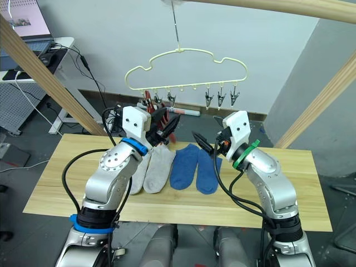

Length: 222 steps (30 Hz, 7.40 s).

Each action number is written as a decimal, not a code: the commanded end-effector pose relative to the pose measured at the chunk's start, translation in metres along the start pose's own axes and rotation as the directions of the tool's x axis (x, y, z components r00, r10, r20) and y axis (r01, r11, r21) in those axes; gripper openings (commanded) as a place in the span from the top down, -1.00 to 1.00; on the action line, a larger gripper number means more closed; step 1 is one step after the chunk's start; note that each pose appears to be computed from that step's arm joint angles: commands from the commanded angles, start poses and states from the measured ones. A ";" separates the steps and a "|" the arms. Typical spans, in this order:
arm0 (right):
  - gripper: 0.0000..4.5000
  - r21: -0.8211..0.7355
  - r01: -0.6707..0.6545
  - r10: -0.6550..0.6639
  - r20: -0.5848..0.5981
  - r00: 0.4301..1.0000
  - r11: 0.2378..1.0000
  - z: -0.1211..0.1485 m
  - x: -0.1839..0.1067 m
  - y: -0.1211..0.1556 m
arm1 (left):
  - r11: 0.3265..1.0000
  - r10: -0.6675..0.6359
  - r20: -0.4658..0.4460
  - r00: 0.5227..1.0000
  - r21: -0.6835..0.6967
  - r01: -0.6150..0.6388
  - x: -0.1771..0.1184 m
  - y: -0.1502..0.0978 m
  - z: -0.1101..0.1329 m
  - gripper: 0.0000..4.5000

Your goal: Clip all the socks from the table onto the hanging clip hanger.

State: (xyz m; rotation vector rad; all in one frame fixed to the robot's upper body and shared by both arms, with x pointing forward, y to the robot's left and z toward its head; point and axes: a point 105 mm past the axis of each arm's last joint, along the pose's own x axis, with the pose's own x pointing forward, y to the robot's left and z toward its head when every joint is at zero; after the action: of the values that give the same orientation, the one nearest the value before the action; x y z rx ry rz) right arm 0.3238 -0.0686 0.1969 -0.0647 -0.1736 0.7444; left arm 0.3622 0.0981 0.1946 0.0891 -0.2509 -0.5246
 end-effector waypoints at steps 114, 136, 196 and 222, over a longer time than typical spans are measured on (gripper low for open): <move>0.93 -0.295 0.020 -0.069 -0.155 0.985 0.955 -0.056 -0.021 0.013 | 0.323 -0.099 -0.031 0.995 -0.946 0.003 -0.027 0.044 0.024 0.92; 0.93 -0.357 -0.048 0.063 0.030 0.998 0.933 0.004 0.008 0.062 | 0.295 -0.082 -0.047 0.995 -0.955 -0.021 -0.026 0.042 0.019 0.92; 0.97 -0.288 -0.057 0.078 0.062 0.995 0.956 0.006 0.042 0.075 | 0.358 -0.115 0.017 0.993 -0.932 0.057 -0.023 0.038 0.034 0.76; -0.72 0.074 0.211 -0.204 -0.090 0.975 0.975 -0.046 0.014 0.010 | 0.963 -0.080 -0.393 0.916 -0.269 -0.032 -0.089 0.020 -0.008 -0.93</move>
State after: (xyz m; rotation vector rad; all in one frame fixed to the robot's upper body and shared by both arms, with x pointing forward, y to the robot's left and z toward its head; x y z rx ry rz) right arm 0.3403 -0.0481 0.1344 -0.0173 -0.0087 0.5453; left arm 0.3016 0.1618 0.1760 -0.1526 0.2235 -0.5407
